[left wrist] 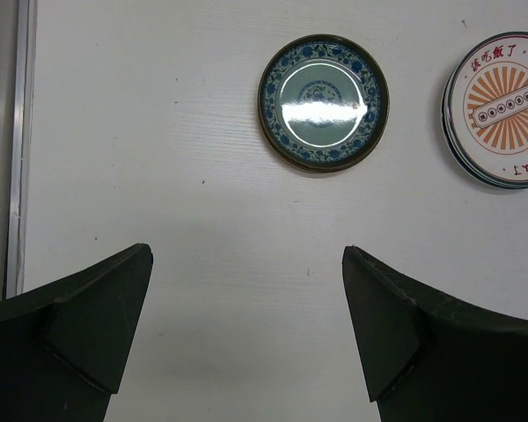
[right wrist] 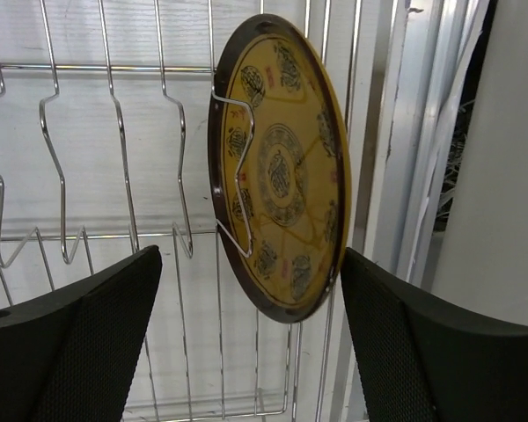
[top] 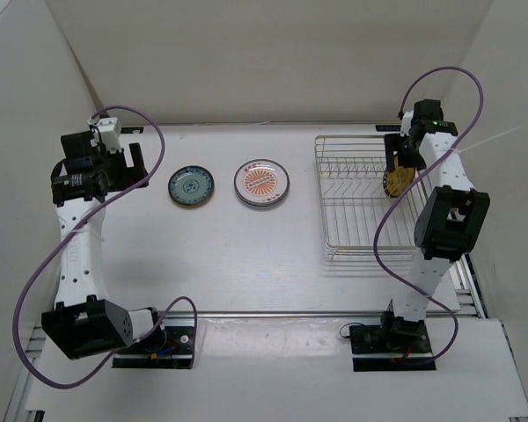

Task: Unload the plates from the dish rack

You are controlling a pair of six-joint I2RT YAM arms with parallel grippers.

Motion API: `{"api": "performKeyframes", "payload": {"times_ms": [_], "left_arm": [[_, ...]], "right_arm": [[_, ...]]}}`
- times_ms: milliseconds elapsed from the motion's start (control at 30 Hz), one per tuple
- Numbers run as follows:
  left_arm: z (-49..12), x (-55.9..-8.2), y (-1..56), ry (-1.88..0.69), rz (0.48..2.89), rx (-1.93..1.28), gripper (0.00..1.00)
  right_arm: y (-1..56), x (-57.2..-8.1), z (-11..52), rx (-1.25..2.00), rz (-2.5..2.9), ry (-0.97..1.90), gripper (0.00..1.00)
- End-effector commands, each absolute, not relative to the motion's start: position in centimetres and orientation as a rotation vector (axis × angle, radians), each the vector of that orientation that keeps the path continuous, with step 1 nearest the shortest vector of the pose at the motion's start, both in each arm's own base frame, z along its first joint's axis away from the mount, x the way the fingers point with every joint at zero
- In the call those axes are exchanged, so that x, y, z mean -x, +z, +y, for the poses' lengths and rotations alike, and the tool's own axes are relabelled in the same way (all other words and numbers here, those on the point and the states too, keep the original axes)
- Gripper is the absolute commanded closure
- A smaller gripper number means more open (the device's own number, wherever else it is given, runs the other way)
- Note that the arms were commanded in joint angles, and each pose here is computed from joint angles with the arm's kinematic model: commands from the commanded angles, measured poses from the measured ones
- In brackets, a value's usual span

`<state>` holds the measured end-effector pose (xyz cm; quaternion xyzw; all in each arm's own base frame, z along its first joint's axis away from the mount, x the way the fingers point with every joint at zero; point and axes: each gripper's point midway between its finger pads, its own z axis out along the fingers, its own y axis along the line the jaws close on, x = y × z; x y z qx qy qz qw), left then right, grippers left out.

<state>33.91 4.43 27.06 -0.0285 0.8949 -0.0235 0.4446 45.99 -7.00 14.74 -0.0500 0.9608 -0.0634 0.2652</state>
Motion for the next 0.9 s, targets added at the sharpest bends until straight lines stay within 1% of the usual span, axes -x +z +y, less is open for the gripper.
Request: {"api": "performKeyframes", "payload": {"times_ms": [0, 167, 233, 267, 300, 333, 367, 467, 500, 533, 600, 633, 700, 733, 800, 833, 867], "left_arm": [[4.4, -33.6, 27.9, -0.048, 2.203, 0.07, 0.0], [4.3, -33.8, 27.6, -0.064, 2.21, 0.065, 0.0], [4.1, -34.0, 27.3, -0.082, 2.219, 0.073, 0.0], [3.9, -34.0, 27.3, -0.094, 2.218, 0.068, 0.0], [3.9, -34.0, 27.3, -0.094, 2.218, 0.068, 0.0], [3.8, -34.1, 27.0, -0.108, 2.226, 0.063, 0.0], [3.7, -34.0, 26.7, -0.11, 2.235, 0.065, 0.0], [3.6, -34.0, 26.7, -0.12, 2.234, 0.06, 0.0], [3.6, -34.0, 26.7, -0.121, 2.234, 0.06, 0.0], [3.6, -34.0, 26.7, -0.121, 2.234, 0.06, 0.0], [3.4, -34.1, 26.7, -0.131, 2.232, 0.055, 0.0], [3.4, -34.1, 26.7, -0.131, 2.232, 0.055, 0.0], [3.4, -34.1, 26.7, -0.131, 2.232, 0.055, 0.0], [3.4, -34.1, 26.7, -0.131, 2.232, 0.055, 0.0], [3.4, -34.2, 26.4, -0.133, 2.241, 0.057, 0.0], [3.4, -34.0, 26.3, -0.135, 2.25, 0.059, 0.0], [3.4, -34.0, 26.3, -0.135, 2.25, 0.059, 0.0]], "right_arm": [[16.3, -47.4, -6.5, 0.117, 2.534, -0.119, 0.15], [16.7, -47.1, -6.3, 0.067, 2.532, -0.103, 0.18], [17.3, -47.0, -6.3, 0.055, 2.52, -0.102, 0.21], [17.8, -46.9, -6.5, 0.049, 2.511, -0.12, 0.21], [17.8, -46.9, -6.5, 0.038, 2.51, -0.117, 0.29], [17.8, -46.9, -6.7, 0.033, 2.511, -0.13, 0.35], [17.8, -46.9, -6.8, 0.018, 2.512, -0.138, 0.37], [17.8, -46.8, -7.1, -0.02, 2.512, -0.155, 0.56], [17.8, -46.7, -7.4, -0.052, 2.512, -0.181, 0.58], [17.8, -46.7, -7.6, -0.069, 2.512, -0.194, 0.58], [18.2, -46.8, -7.8, -0.085, 2.502, -0.203, 0.64], [18.2, -46.8, -8.0, -0.108, 2.501, -0.216, 0.64], [17.7, -46.6, -8.3, -0.128, 2.518, -0.237, 0.71], [18.1, -46.7, -8.4, -0.152, 2.506, -0.246, 0.73], [18.0, -46.5, -8.7, -0.175, 2.513, -0.266, 0.84], [17.9, -46.2, -8.9, -0.181, 2.521, -0.285, 0.84], [18.2, -46.4, -8.9, -0.195, 2.51, -0.281, 0.87]]}}
